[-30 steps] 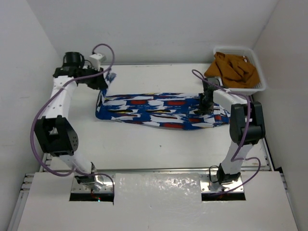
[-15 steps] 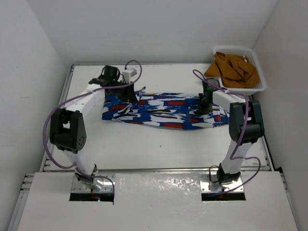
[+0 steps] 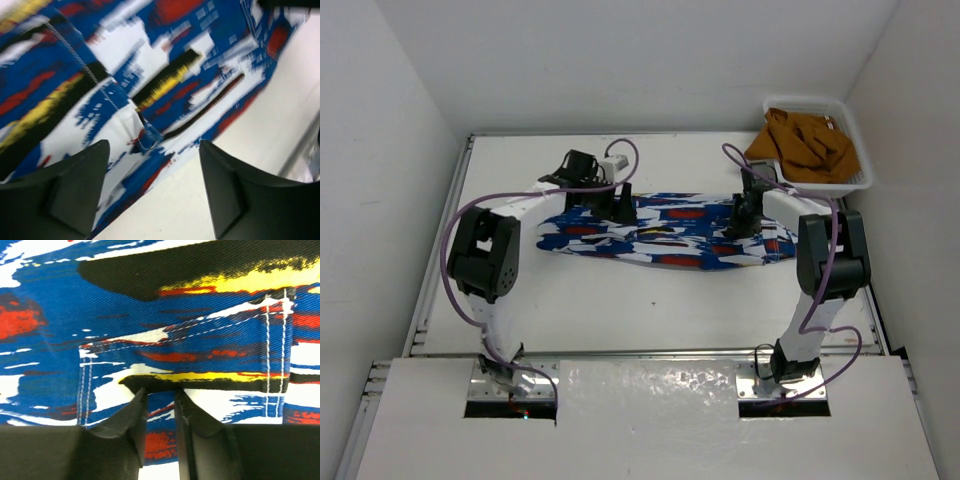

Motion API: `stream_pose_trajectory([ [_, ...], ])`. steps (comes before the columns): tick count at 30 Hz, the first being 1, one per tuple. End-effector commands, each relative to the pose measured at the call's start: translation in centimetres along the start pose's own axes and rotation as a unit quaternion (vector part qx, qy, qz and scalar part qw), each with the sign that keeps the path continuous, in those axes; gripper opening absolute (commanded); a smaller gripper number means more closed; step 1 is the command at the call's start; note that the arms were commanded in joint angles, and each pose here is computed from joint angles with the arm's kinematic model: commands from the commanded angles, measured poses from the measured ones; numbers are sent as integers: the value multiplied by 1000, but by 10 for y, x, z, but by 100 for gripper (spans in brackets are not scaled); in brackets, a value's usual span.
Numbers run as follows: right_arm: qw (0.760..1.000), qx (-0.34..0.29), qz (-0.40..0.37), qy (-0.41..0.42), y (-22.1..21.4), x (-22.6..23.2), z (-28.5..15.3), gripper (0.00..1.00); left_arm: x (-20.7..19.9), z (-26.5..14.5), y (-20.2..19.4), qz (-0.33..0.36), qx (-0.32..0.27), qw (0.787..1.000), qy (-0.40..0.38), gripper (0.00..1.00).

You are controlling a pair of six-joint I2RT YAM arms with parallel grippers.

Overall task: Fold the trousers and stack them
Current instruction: Fold the trousers

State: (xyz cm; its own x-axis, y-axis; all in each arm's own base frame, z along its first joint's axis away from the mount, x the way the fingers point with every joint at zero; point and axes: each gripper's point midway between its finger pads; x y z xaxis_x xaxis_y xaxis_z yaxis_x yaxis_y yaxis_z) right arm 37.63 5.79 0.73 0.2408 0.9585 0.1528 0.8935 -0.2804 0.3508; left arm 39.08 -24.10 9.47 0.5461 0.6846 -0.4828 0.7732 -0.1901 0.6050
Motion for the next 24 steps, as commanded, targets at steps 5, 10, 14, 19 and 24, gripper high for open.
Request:
stream_pose_trajectory([
  [5, 997, -59, -2, 44, 35, 23, -30, 30, -69, -37, 15, 147, 40, 981, -120, 97],
  [10, 996, -70, -36, 52, 45, 43, -41, 31, 0, -121, 68, 89, -51, 994, 22, 90],
  [14, 996, -63, -38, 44, 37, 38, -46, 33, 81, -158, 31, -14, -49, 987, 150, 43],
  [19, 996, -68, -47, 18, 30, 22, -52, 36, 146, -155, -32, -101, -3, 969, 225, 70],
  [24, 997, -60, -55, 1, 21, 12, -56, 37, 189, -151, -52, -148, 9, 953, 265, 79],
])
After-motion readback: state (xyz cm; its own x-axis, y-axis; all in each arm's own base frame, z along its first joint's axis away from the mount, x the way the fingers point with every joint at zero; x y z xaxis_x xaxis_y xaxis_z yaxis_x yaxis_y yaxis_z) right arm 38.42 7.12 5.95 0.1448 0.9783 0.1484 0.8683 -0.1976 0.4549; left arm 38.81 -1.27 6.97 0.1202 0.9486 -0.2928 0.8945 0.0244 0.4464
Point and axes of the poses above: each gripper's point midway between its finger pads, its own z axis out along the fingers, its own x axis along the line the jaws close on, y = z × x
